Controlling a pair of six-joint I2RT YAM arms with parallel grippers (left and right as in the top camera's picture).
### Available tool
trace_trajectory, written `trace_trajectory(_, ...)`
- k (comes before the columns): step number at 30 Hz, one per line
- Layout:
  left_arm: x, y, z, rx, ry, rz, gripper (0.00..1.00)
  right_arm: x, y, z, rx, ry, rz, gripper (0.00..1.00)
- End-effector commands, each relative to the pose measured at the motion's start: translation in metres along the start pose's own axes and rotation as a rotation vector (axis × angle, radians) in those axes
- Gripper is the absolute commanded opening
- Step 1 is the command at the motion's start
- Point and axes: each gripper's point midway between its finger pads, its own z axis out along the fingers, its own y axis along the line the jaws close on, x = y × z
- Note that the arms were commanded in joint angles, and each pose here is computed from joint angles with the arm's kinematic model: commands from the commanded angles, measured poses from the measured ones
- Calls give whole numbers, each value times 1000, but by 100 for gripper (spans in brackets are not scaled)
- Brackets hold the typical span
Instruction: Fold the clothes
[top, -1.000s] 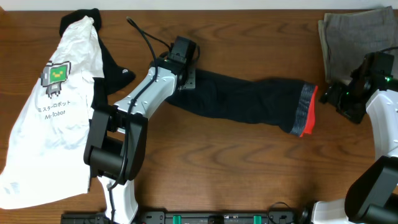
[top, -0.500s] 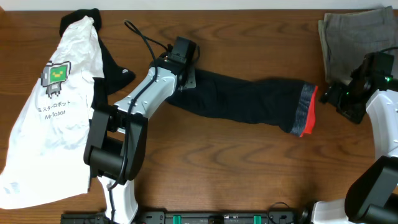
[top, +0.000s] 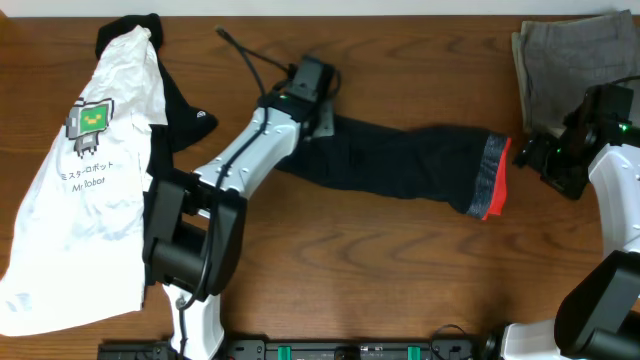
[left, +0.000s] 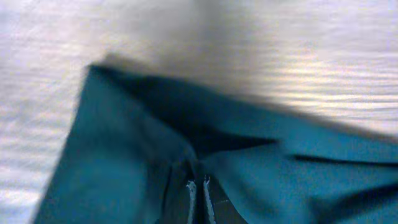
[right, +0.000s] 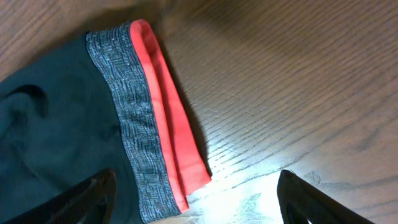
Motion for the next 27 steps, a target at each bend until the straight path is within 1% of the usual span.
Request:
trace_trajectory(1,-1,-38,-6,88,-17,33,6,-5,6,-9,-9,-28,-28,80)
trace_trajectory(4,5,-60,-9,122,-25,68,7,-4,5,-9,-9,-27,-28,80)
trace_trajectory(5,8,-67,-10,130,-25,79,17,-4,5,-9,-9,-27,-28,81)
trace_trajectory(6,10,-71,-11,135,-26,88,45,-4,5,-9,-8,-25,-28,80)
trace_trajectory(7,12,-75,-12,136,-28,101,69,-3,5,-9,-8,-23,-28,81)
trace_trajectory(8,13,-77,-12,130,-32,111,82,-2,5,-9,-6,-20,-28,80)
trace_trajectory(9,13,-76,-12,122,-37,118,93,-2,5,-9,-5,-16,-27,80)
trace_trajectory(10,12,-76,-12,116,-41,128,98,-1,4,-9,-4,-13,-27,80)
trace_trajectory(18,7,-60,-16,94,-31,118,98,11,1,-9,10,34,-23,80)
trace_trajectory(22,0,-48,-30,81,-37,140,98,16,-1,-8,17,55,-21,81)
trace_trajectory(25,-9,-35,-46,72,-51,117,98,19,-2,-4,18,60,-22,81)
trace_trajectory(27,-15,-24,-56,62,-59,106,98,21,0,3,0,58,-56,80)
